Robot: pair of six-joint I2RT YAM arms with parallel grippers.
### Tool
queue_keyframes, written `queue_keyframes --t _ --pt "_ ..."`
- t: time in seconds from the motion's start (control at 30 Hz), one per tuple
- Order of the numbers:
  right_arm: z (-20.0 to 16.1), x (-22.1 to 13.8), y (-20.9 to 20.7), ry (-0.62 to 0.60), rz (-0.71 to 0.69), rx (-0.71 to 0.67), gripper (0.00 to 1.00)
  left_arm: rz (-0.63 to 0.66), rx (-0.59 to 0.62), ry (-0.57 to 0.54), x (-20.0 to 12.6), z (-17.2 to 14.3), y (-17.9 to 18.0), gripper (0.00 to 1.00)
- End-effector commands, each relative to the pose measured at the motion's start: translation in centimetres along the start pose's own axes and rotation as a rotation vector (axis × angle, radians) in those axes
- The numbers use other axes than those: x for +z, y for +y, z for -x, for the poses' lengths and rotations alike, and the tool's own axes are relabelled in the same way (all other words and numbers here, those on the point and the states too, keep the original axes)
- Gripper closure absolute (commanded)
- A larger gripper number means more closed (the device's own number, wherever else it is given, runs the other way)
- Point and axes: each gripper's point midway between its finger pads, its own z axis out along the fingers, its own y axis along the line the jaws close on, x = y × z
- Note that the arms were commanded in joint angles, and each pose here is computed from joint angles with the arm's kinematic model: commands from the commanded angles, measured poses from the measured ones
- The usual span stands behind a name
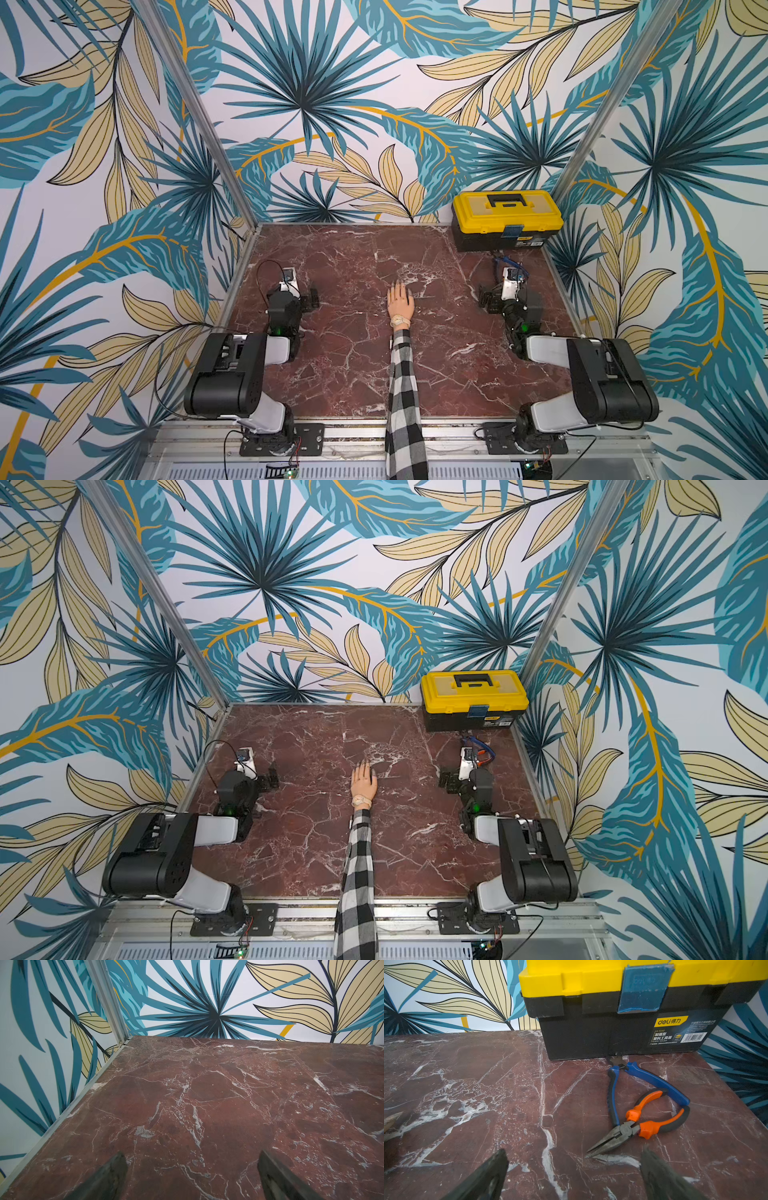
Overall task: Take off the watch
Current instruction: Adjust the hand at the center of the board.
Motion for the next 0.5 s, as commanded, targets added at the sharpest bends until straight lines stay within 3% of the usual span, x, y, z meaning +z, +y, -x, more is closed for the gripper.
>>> queue_keyframes --t 0.0,0.47 --pt "0.01 0.13 0.01 0.002 0.007 -0.007 0.01 -0.002 0.007 -0.006 0.30 0.42 0.07 0.01" --pt "-0.04 0.25 -0.32 0.009 -0.010 0.006 0.00 -0.034 -0.002 -0.005 0.35 0.43 -0.10 0.01"
